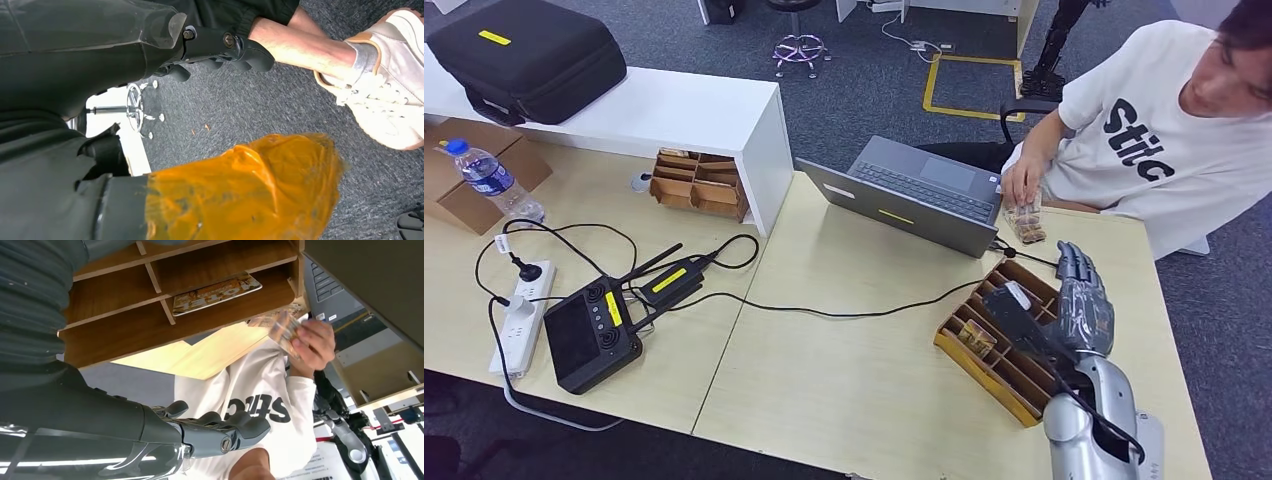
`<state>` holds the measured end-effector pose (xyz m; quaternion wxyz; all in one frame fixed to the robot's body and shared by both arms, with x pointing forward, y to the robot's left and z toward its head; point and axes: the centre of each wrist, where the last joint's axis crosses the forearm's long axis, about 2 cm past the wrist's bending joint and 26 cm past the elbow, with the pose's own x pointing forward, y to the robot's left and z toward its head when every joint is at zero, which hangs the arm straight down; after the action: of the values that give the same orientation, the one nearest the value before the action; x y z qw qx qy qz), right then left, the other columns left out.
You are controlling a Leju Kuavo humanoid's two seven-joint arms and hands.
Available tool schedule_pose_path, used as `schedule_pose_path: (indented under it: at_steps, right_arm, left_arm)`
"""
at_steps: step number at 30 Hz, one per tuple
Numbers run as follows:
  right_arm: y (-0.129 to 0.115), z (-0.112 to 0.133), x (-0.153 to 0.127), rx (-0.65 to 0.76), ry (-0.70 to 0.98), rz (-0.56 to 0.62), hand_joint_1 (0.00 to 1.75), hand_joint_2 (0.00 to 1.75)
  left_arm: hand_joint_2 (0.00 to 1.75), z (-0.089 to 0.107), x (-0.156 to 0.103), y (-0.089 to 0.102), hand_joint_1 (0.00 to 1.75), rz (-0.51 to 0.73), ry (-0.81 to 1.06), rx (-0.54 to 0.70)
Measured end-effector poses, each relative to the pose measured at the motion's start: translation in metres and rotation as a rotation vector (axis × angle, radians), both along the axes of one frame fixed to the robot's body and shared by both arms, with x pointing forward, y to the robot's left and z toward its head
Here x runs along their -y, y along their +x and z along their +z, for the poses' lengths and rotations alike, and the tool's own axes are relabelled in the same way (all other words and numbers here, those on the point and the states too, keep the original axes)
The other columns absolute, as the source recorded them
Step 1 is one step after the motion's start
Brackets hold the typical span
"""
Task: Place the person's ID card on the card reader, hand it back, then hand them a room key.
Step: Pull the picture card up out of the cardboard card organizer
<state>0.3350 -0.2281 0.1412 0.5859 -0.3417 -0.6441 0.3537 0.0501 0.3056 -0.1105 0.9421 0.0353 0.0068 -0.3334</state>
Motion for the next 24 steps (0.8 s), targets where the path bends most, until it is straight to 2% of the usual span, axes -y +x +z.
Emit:
schedule_pose_path:
  at_steps: [19,20,23,24]
  right_arm:
    - [0.0062,-0.0021,-0.0023,-0.018,-0.014,0.001,0.03,1.75]
    - [0.0063,-0.0021,-0.0024,-0.019,-0.015,0.002,0.17,1.75]
    - [0.0069,-0.0022,-0.0025,-0.019,-0.016,0.002,1.22,1.75]
    - [0.0071,-0.0021,-0.0026,-0.019,-0.016,0.002,1.47,1.75]
  left_arm:
    - [0.0,0.0,0.0,0.0,0.0,0.0,-0.002,0.001]
    - [0.0,0.0,0.0,0.0,0.0,0.0,-0.002,0.001]
    - [0.0,0.0,0.0,0.0,0.0,0.0,-0.002,0.001]
    - [0.0,0.0,0.0,0.0001,0.0,0.0,-0.001,0.001]
